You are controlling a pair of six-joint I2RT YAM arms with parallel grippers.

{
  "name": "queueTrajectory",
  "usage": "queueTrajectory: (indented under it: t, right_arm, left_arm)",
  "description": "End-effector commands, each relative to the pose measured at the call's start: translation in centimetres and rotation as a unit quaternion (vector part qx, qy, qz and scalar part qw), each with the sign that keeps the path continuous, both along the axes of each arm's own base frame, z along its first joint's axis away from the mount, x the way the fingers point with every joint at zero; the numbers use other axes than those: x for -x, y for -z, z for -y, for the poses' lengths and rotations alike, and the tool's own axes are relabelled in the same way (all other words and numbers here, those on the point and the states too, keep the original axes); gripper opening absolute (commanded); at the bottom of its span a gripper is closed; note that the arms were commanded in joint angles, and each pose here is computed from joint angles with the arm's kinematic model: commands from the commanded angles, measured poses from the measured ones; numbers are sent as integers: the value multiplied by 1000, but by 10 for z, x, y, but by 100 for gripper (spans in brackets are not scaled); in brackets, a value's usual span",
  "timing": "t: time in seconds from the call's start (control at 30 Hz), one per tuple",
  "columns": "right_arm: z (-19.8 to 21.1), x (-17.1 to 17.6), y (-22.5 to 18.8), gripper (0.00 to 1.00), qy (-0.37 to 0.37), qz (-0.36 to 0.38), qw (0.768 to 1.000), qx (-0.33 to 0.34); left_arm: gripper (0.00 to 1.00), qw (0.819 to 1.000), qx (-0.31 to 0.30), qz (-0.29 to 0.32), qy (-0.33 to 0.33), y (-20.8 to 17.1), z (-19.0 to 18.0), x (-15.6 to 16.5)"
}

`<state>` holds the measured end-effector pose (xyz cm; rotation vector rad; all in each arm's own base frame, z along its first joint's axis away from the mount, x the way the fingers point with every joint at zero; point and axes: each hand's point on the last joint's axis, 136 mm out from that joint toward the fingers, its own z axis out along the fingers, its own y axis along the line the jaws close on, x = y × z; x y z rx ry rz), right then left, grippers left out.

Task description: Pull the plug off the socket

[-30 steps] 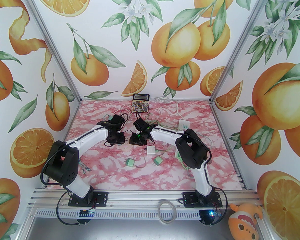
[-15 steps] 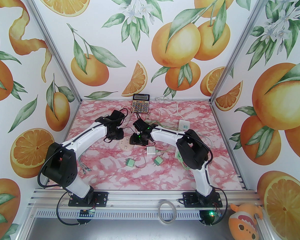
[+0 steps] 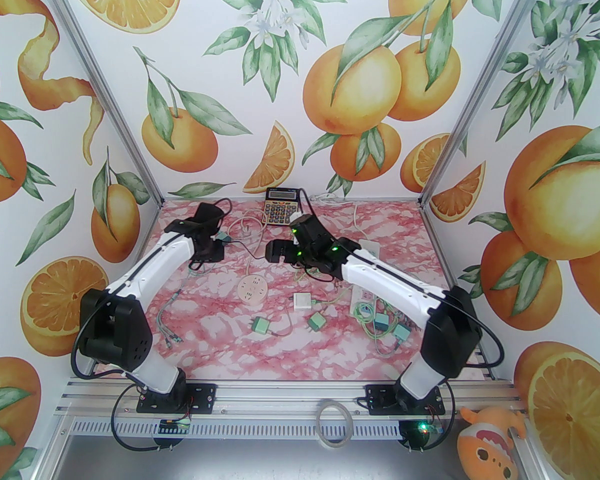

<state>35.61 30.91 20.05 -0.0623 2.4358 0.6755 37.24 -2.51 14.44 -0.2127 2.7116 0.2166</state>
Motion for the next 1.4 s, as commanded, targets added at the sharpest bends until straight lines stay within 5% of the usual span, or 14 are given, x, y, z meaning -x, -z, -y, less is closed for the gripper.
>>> queueTrajectory:
  t: [0.0,0.77,0.97,1.37]
  right_arm:
    - [15,-4,13,100,24,-2,1000,17]
    - [17,3,38,100,31,-35,999,15]
    - [14,1,40,100,32,-38,999,12]
    - [28,1,30,100,43,-26,998,33]
  left_arm:
    - [11,999,-37,-5,-2,0,-24,9]
    - [23,979,-82,-169,71,104,26,37]
    - [61,983,-47,-163,74,100,39,39]
    - [95,988,89,-86,91,43,77,39]
